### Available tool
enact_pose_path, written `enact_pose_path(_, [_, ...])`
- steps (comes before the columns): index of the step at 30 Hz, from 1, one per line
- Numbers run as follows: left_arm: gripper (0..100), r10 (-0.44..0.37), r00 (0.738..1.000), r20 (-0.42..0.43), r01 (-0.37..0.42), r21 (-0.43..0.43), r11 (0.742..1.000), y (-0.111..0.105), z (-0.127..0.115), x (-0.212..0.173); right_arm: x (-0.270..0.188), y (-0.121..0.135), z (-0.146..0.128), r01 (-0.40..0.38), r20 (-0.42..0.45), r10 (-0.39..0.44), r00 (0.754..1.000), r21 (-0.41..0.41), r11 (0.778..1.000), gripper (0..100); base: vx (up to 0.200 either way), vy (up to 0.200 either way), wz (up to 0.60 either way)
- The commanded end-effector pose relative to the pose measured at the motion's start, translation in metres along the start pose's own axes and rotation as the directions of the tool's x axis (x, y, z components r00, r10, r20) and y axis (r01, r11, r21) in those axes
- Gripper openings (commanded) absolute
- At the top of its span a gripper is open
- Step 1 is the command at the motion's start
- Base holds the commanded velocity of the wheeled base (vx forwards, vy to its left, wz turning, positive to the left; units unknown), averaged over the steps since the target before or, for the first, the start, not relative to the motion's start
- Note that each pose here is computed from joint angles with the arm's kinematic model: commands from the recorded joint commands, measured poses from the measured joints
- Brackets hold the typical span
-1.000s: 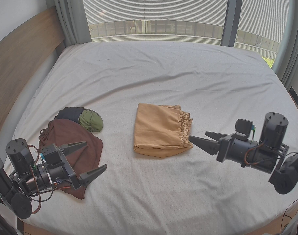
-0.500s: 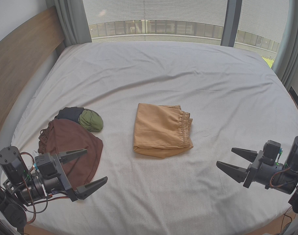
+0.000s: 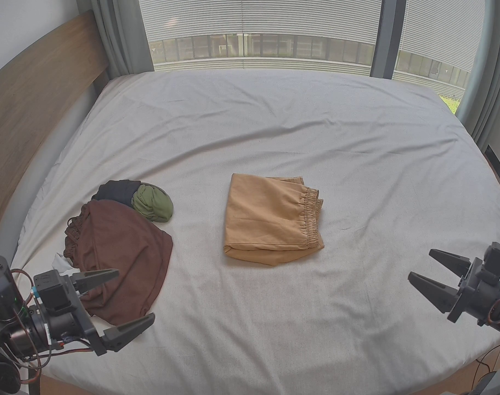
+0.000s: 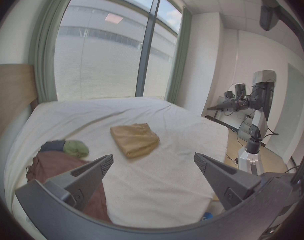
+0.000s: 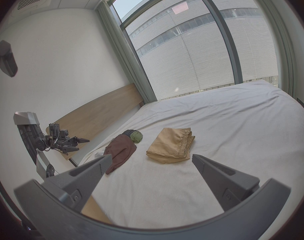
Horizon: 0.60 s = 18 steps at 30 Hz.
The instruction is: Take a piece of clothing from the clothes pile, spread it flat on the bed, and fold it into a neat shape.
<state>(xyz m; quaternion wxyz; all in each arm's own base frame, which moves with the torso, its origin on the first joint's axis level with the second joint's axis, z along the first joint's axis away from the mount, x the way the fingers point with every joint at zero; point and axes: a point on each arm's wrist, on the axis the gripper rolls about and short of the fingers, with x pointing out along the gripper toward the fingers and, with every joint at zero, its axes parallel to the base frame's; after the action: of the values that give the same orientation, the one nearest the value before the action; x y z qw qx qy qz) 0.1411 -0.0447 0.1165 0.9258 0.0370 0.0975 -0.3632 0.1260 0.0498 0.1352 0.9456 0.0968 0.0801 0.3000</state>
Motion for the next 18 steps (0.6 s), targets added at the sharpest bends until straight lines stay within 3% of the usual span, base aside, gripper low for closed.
enact_pose_path(1, [100, 0.081, 0.994, 0.067, -0.082, 0.009, 0.997, -0.022, 0.004, -0.049, -0.05, 0.014, 0.006, 0.008, 0.128, -0.003, 0.992, -0.035, 0.999, 100, 0.0, 0.0, 0.0])
enact_pose_path(5, [100, 0.102, 0.993, 0.066, -0.102, 0.001, 0.995, -0.032, -0.002, -0.066, -0.071, 0.018, 0.001, 0.031, 0.16, -0.024, 0.987, -0.042, 0.999, 100, 0.0, 0.0, 0.0])
enact_pose_path(7, [100, 0.193, 0.98, 0.047, -0.191, -0.034, 0.981, -0.034, -0.008, -0.076, -0.084, 0.021, -0.003, 0.047, 0.185, -0.038, 0.982, -0.047, 0.998, 100, 0.0, 0.0, 0.0])
enact_pose_path(10, [100, 0.251, 0.967, 0.049, -0.249, -0.047, 0.967, -0.037, -0.013, -0.086, -0.096, 0.025, -0.006, 0.056, 0.216, -0.043, 0.975, -0.054, 0.997, 100, 0.0, 0.0, 0.0])
enact_pose_path(18, [100, 0.263, 0.962, 0.072, -0.261, -0.041, 0.965, -0.058, -0.032, -0.109, -0.123, 0.035, -0.015, 0.065, 0.275, -0.049, 0.96, -0.05, 0.997, 100, 0.0, 0.0, 0.0])
